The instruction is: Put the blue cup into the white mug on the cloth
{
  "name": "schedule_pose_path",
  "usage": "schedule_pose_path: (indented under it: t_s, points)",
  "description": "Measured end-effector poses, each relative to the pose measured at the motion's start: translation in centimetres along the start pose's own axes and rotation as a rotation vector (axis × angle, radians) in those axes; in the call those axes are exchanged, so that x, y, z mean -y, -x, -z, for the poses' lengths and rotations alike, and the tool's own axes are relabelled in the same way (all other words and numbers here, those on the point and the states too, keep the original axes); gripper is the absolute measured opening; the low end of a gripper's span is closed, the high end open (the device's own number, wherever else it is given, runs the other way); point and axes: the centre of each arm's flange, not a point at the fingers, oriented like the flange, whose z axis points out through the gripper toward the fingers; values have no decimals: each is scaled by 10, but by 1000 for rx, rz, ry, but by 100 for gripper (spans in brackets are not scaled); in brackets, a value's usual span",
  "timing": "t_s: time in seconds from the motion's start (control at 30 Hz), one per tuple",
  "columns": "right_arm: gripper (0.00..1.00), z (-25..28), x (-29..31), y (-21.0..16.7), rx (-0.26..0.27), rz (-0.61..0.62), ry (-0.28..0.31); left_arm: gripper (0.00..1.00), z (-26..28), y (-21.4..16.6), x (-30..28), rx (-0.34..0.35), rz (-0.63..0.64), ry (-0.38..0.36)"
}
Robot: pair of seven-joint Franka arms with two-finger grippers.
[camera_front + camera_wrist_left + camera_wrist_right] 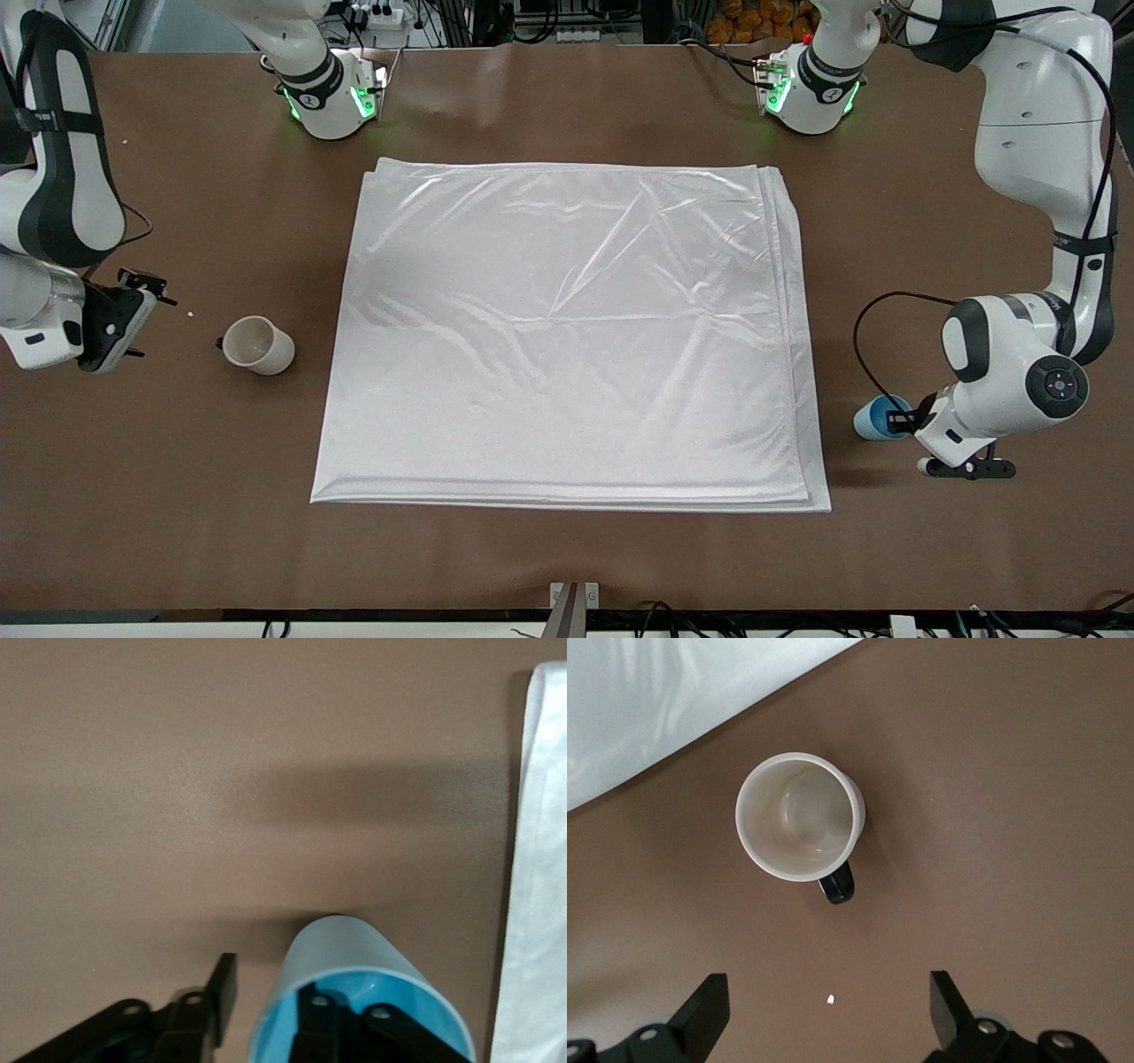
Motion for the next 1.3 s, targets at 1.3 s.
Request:
schedule_pose_path:
  t_s: [1.3]
  points:
    - [100,-134,-2,-5,3,273,-23,5,64,-12,2,-70,7,1]
